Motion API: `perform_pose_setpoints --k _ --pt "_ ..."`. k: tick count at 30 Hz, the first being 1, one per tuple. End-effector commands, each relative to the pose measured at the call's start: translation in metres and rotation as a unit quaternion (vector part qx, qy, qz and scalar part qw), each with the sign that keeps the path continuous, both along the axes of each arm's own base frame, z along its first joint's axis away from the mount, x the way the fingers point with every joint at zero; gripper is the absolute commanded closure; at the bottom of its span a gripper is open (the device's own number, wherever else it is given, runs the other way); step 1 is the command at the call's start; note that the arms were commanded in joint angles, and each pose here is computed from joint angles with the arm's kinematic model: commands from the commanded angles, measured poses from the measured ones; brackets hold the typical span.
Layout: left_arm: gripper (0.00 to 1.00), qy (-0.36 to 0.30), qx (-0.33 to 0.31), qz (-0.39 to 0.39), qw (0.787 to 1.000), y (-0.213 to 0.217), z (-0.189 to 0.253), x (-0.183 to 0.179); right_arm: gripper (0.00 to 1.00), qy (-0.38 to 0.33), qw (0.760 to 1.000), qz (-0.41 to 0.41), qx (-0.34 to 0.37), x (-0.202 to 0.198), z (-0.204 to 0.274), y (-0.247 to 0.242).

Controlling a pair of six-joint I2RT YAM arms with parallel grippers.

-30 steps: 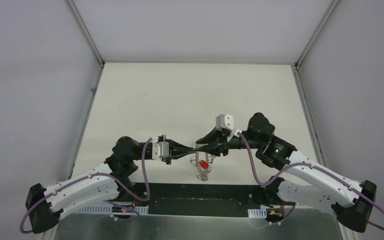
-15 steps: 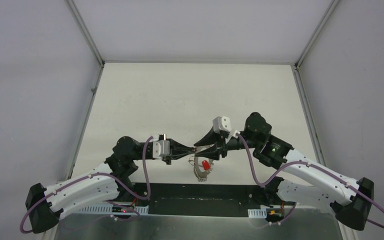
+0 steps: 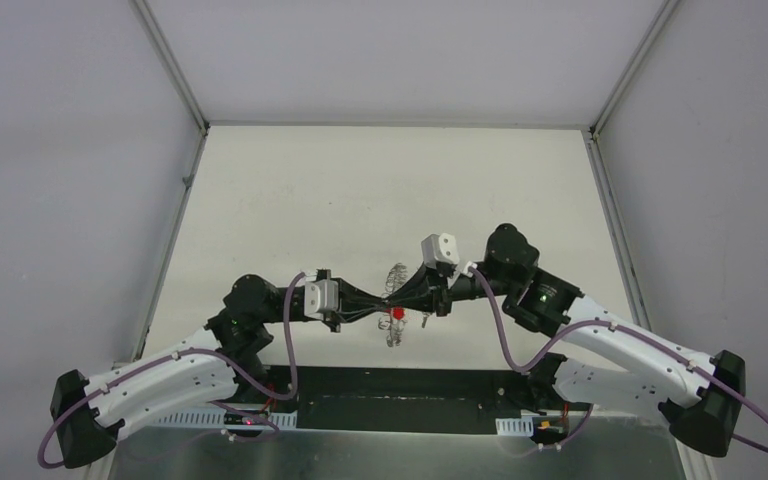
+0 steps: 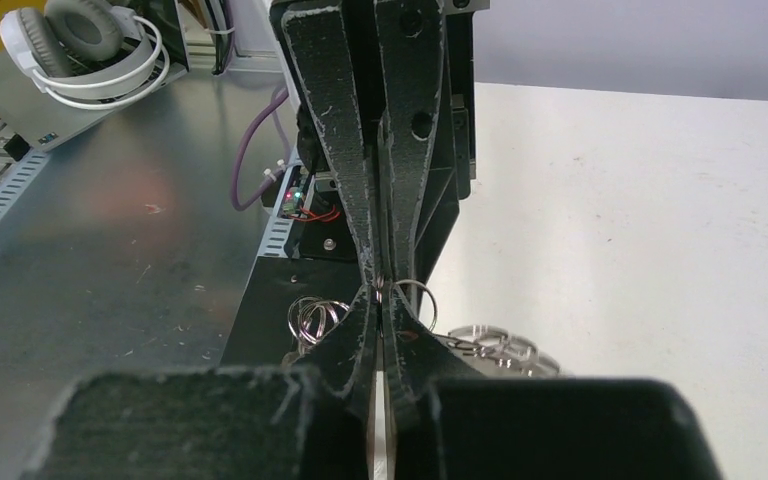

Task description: Put the keys on the keyring

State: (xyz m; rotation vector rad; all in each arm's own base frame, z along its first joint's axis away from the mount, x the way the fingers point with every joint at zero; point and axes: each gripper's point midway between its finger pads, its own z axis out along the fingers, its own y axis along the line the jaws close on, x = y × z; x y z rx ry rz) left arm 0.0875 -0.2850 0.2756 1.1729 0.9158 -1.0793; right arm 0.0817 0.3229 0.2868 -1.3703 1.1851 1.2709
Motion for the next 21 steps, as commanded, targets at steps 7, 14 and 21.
perform_pose_setpoints --k 7,14,21 --pt "0.66 -0.031 0.017 0.047 0.998 0.019 0.025 0.004 1.0 0.003 0.999 -0.017 -0.05 0.0 0.001 -0.012" --pt "0.64 -0.016 0.101 0.023 0.995 0.017 0.01 0.0 1.0 0.02 0.994 -0.032 -0.1 0.004 -0.005 -0.017" --pt "0.68 0.031 0.141 -0.009 0.99 0.003 0.005 -0.002 1.0 0.059 0.987 -0.033 -0.144 0.006 -0.015 -0.013"
